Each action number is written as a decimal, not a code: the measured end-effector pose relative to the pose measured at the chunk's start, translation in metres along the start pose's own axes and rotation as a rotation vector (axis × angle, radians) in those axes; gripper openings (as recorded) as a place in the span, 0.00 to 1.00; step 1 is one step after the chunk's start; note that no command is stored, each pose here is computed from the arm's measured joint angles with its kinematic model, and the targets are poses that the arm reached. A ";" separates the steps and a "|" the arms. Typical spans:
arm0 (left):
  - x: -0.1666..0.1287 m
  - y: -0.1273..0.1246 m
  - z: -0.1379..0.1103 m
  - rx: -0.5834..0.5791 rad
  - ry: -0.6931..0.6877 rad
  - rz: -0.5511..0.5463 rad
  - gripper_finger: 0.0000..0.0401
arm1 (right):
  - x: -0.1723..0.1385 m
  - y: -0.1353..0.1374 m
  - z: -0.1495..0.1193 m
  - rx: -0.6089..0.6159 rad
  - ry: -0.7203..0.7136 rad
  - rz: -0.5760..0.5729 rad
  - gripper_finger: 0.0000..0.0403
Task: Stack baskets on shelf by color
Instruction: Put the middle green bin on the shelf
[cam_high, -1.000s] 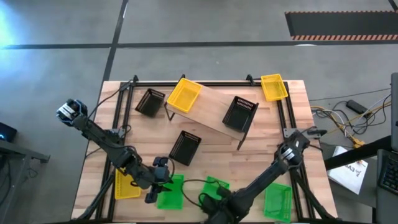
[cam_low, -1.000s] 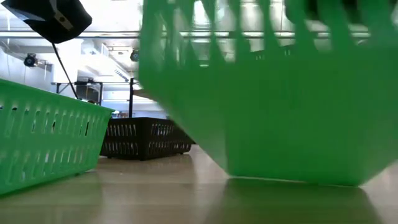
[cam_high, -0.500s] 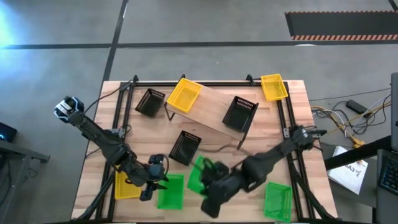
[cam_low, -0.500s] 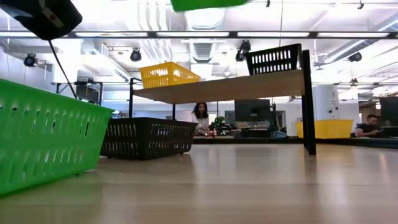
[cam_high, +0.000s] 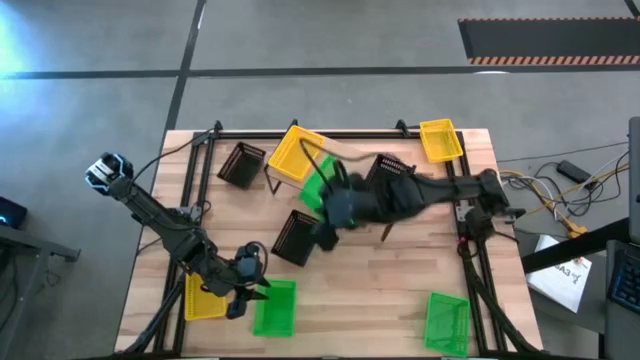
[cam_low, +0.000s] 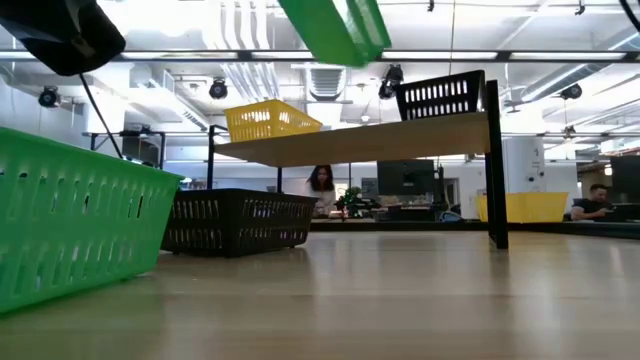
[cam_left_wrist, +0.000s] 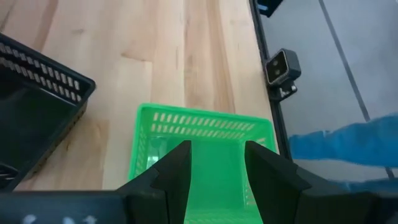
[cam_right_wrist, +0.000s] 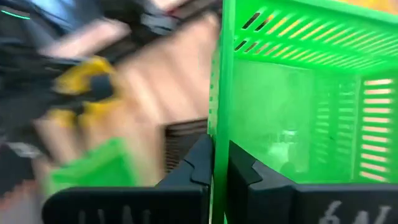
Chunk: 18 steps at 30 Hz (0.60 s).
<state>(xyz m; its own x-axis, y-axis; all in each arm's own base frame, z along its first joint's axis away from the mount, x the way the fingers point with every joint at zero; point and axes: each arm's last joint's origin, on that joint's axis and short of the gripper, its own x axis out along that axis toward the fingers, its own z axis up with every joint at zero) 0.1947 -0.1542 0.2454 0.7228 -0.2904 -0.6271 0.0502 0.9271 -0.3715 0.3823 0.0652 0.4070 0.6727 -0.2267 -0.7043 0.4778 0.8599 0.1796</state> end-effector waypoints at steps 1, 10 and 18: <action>0.000 0.000 0.000 -0.002 -0.001 0.002 0.33 | 0.004 -0.008 0.002 -0.014 0.022 -0.033 0.02; 0.000 0.001 0.000 -0.002 -0.014 0.020 0.33 | 0.045 -0.054 0.012 -0.214 0.229 -0.123 0.02; 0.000 0.001 0.000 -0.001 -0.019 0.028 0.33 | 0.072 -0.078 0.012 -0.273 0.345 -0.188 0.02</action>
<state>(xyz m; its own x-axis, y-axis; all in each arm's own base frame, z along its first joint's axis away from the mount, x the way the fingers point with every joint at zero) 0.1949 -0.1531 0.2449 0.7368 -0.2599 -0.6241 0.0291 0.9345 -0.3548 0.4000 -0.0237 0.3502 0.3402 -0.2646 -0.9023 0.3766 0.9176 -0.1271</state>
